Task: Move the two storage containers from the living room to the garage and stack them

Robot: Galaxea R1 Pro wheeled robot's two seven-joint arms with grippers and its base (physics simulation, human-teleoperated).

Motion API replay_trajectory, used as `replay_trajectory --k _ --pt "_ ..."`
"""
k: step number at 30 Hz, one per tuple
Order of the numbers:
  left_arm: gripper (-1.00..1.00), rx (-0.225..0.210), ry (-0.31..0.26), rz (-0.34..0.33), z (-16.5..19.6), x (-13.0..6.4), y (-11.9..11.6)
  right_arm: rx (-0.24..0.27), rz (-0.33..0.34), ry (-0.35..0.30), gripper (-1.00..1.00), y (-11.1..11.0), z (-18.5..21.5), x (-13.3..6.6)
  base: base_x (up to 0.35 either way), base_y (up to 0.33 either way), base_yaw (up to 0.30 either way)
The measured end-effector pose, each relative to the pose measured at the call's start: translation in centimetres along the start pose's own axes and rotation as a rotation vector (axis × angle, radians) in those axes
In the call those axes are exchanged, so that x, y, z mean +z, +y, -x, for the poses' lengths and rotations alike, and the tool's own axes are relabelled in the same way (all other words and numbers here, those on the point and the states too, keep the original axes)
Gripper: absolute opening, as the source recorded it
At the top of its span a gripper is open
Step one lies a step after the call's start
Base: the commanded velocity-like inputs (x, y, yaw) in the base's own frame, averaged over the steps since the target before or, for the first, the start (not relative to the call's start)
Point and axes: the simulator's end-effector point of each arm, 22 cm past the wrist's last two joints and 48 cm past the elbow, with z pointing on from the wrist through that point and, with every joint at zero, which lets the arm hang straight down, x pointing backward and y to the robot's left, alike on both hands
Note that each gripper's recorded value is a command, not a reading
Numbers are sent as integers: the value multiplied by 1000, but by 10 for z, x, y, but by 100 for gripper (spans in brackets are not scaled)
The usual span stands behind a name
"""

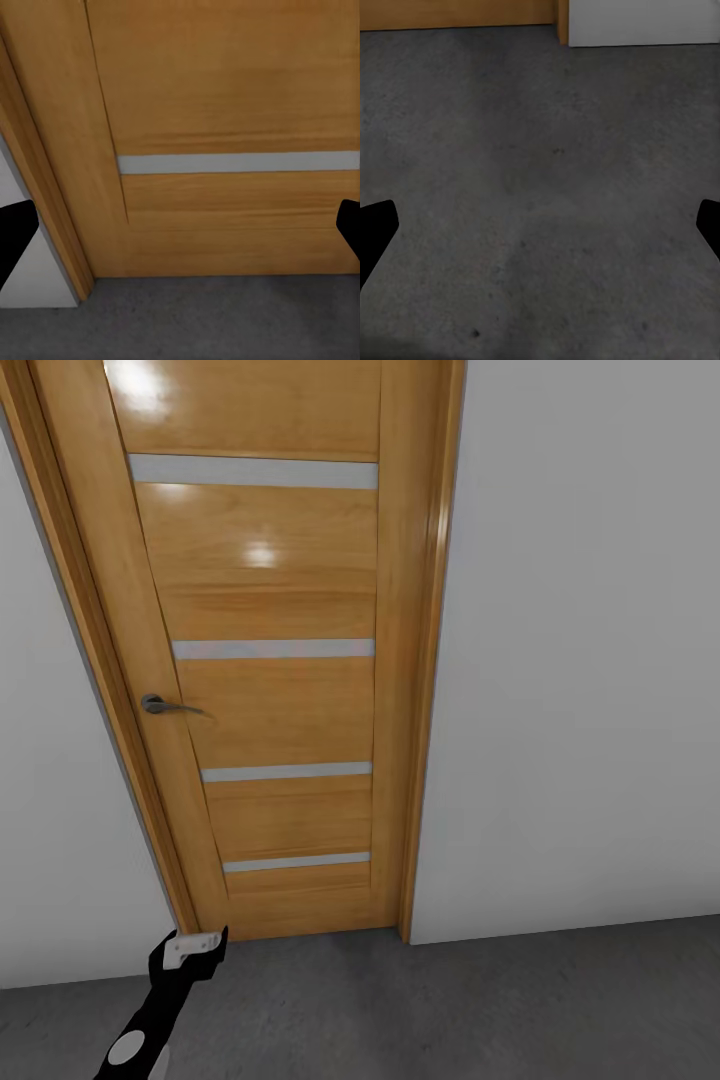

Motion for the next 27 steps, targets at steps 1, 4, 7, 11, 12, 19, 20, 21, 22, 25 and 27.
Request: replay_trajectory --k 1,4,7,11,12,19,20,21,22,25,27 --pt "100 0 0 0 0 0 0 0 0 0 100 0 0 0 0 0 0" --pt "100 0 -1 0 0 0 0 0 0 0 100 0 0 0 0 0 0" --pt "100 1 -1 -1 0 0 0 0 0 0 100 0 0 0 0 0 0" --pt "100 0 -1 -1 0 0 0 0 0 0 100 0 0 0 0 0 0" --pt "100 1 -1 -1 0 0 0 0 0 0 100 0 0 0 0 0 0" --pt "100 1 -2 -1 1 0 0 0 0 0 100 0 0 0 0 0 0" --pt "100 1 -2 -1 1 0 0 0 0 0 100 0 0 0 0 0 0" --pt "100 1 -2 -1 1 0 0 0 0 0 100 0 0 0 0 0 0" --pt "100 1 -2 -1 1 0 0 0 0 0 100 0 0 0 0 0 0" --pt "100 1 -2 -1 1 0 0 0 0 0 100 0 0 0 0 0 0" --pt "100 1 -2 -1 1 0 0 0 0 0 100 0 0 0 0 0 0"
